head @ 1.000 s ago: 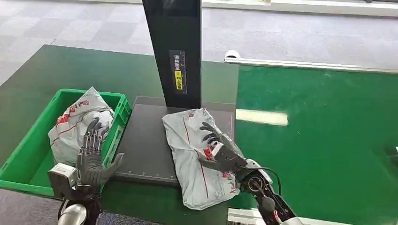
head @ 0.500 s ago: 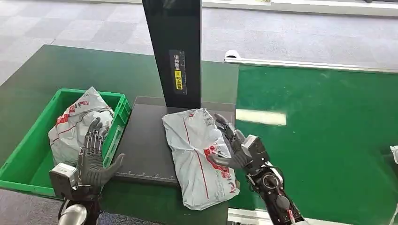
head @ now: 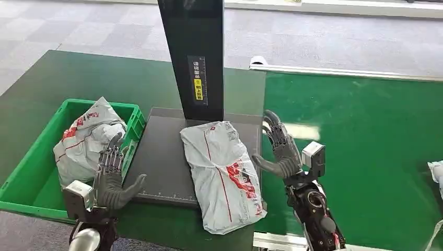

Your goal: Moved the parcel from conveyor to table for the left to box.

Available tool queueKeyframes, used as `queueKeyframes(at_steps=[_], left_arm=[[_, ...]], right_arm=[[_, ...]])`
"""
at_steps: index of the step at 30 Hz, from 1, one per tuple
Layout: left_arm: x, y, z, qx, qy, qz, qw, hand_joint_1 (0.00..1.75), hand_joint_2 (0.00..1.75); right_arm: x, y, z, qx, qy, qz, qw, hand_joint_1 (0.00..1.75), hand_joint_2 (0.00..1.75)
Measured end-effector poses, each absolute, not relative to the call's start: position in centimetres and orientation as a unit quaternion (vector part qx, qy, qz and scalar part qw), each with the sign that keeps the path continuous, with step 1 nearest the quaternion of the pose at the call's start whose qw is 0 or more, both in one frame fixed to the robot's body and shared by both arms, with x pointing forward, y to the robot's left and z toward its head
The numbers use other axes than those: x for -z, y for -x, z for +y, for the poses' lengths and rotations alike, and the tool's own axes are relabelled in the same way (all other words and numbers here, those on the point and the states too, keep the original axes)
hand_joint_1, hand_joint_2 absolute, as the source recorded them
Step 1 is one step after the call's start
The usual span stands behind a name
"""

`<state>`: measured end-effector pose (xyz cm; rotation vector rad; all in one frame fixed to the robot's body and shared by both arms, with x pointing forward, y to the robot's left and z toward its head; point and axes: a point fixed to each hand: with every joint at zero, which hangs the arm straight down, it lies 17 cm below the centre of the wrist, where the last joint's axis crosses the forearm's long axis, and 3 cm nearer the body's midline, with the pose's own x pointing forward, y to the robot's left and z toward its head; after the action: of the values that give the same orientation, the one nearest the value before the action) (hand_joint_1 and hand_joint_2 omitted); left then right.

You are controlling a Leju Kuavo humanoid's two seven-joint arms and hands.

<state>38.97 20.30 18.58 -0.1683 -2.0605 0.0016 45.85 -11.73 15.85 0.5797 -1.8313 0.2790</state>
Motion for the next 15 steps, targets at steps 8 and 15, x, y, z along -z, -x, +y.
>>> queueKeyframes(at_steps=[8,15], left_arm=[[-18.3,-39.7,11.5,0.127,0.145,-0.825,0.532,0.00,1.75],[-19.5,-41.5,4.5,0.199,0.197,-0.804,0.525,0.00,1.75]], right_arm=[[-17.4,-48.1,-15.6,-0.141,-0.039,-0.833,0.534,0.00,1.75],[-19.1,-48.6,-15.4,-0.139,-0.030,-0.840,0.523,0.00,1.75]])
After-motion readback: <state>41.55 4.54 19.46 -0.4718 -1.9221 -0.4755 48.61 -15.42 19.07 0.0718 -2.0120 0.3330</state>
